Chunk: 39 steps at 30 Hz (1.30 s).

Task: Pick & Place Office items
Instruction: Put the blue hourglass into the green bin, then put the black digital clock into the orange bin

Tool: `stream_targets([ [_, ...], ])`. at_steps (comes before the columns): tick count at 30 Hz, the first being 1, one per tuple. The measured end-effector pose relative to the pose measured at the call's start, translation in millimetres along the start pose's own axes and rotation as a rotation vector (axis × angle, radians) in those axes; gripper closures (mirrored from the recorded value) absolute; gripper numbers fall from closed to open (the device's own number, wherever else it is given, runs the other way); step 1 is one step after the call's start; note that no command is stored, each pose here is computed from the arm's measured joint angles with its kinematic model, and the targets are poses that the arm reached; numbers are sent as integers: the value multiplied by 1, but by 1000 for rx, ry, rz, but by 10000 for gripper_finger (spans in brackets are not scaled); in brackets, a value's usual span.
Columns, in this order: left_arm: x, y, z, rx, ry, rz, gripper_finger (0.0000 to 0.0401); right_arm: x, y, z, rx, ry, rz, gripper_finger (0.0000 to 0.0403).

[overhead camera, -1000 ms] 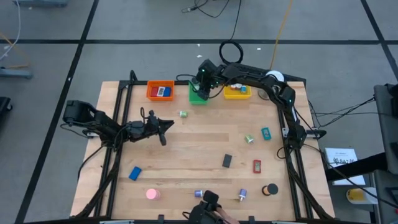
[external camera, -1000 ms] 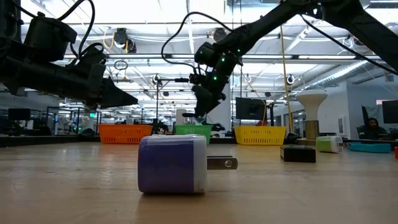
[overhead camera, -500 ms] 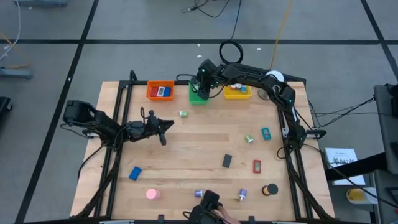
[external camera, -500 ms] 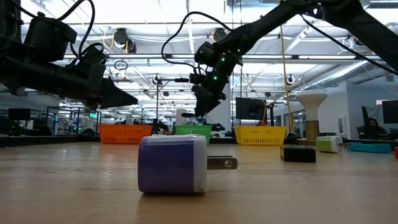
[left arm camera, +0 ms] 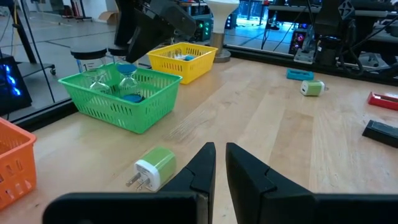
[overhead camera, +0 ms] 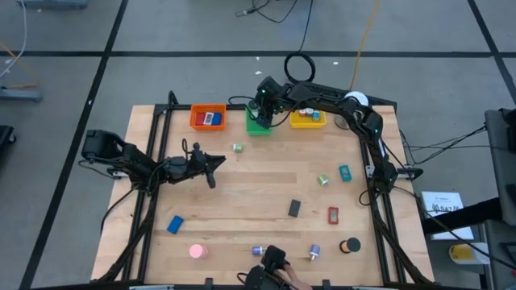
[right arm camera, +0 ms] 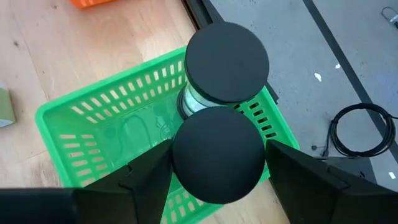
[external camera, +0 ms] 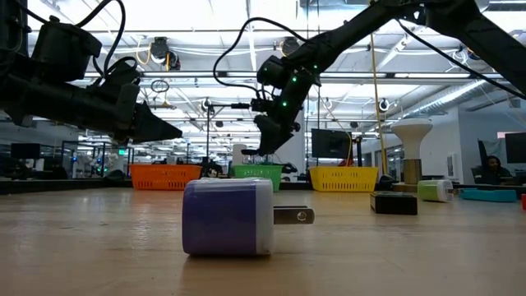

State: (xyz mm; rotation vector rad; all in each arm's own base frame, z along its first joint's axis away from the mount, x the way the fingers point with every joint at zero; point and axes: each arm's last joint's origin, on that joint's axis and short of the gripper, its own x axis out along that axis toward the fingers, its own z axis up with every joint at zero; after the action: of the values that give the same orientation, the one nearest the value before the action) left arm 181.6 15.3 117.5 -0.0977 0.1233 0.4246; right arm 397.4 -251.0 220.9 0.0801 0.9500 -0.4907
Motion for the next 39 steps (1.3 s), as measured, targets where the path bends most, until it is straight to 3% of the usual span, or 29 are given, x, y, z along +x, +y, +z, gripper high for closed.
stream_targets([
  [5,0,0,0,0,0,-1,366,-1,3,3,-29,-15,-30,157],
  [10,0,0,0,-13,0,-2,366,-35,5,14,-40,-61,-152,179],
  [14,0,-1,0,-16,4,-31,366,-58,12,12,-27,-49,-130,227],
  [19,0,-2,0,-16,8,-62,366,-74,28,-4,-37,-122,-82,322],
  [22,0,-2,0,-27,4,-63,366,-79,39,-27,-19,-163,-34,382],
  [24,0,-2,0,-40,4,-63,366,-84,47,-39,-4,-240,-18,396],
  [32,2,-4,2,-124,3,-68,366,-107,72,-106,133,-406,51,399],
  [39,23,-25,16,-106,32,-125,366,-119,89,-166,191,-597,132,391],
])
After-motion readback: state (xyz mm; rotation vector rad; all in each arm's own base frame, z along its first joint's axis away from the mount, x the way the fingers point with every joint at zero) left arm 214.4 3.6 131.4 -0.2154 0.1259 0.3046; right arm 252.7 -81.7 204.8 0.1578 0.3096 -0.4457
